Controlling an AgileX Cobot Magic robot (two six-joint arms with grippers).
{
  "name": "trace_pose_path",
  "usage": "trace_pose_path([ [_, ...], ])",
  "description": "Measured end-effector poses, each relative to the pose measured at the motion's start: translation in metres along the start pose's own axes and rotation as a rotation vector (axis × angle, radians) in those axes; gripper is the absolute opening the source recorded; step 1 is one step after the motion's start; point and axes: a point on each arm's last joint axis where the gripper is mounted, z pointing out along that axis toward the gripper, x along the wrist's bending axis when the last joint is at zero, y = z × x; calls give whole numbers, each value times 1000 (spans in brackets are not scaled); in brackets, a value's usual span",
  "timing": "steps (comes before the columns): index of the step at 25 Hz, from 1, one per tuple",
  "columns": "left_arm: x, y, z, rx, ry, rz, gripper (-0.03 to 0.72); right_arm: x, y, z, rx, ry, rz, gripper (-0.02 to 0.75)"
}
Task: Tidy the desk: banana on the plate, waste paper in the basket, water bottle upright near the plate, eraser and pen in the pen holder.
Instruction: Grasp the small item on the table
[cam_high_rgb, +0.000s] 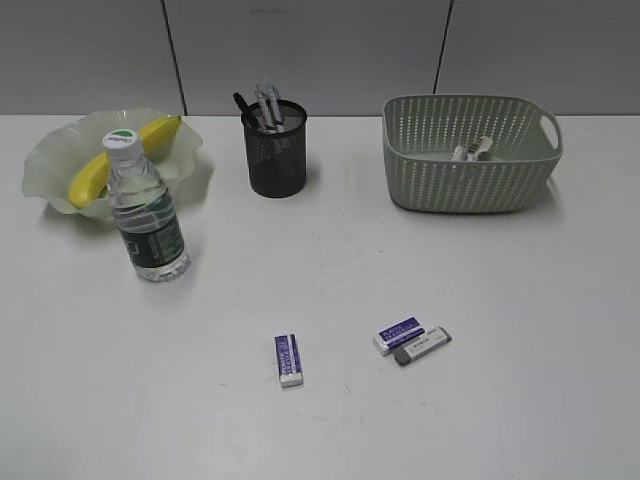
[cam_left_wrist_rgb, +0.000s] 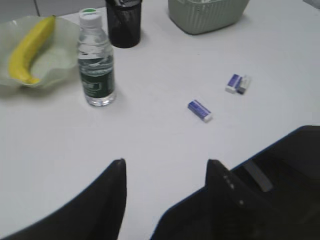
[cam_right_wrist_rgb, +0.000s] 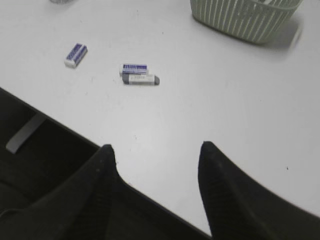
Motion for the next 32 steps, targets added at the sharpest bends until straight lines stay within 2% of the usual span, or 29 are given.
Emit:
trace_pose_path([
  [3, -8, 20, 19, 35, -66, -58, 381, 1, -4, -2, -67, 13, 6, 426],
  [7, -16, 48, 63, 137, -103, -135, 381, 1, -4, 0, -77, 14, 7, 426],
  [13, -20, 70, 159, 358, -84, -266, 381, 1, -4, 0, -79, 14, 7, 426],
  [18, -27, 81, 227, 491, -100, -447, 381, 1, -4, 0, -79, 14, 7, 426],
  [21, -30, 80, 265, 564, -94, -510, 381, 1, -4, 0, -79, 14, 7, 426],
  [27, -45, 59, 328, 732, -24, -630, 381, 1, -4, 0, -79, 14, 7, 426],
  [32, -54, 46, 363, 863, 92, -640, 381, 1, -3, 0, -80, 14, 7, 426],
])
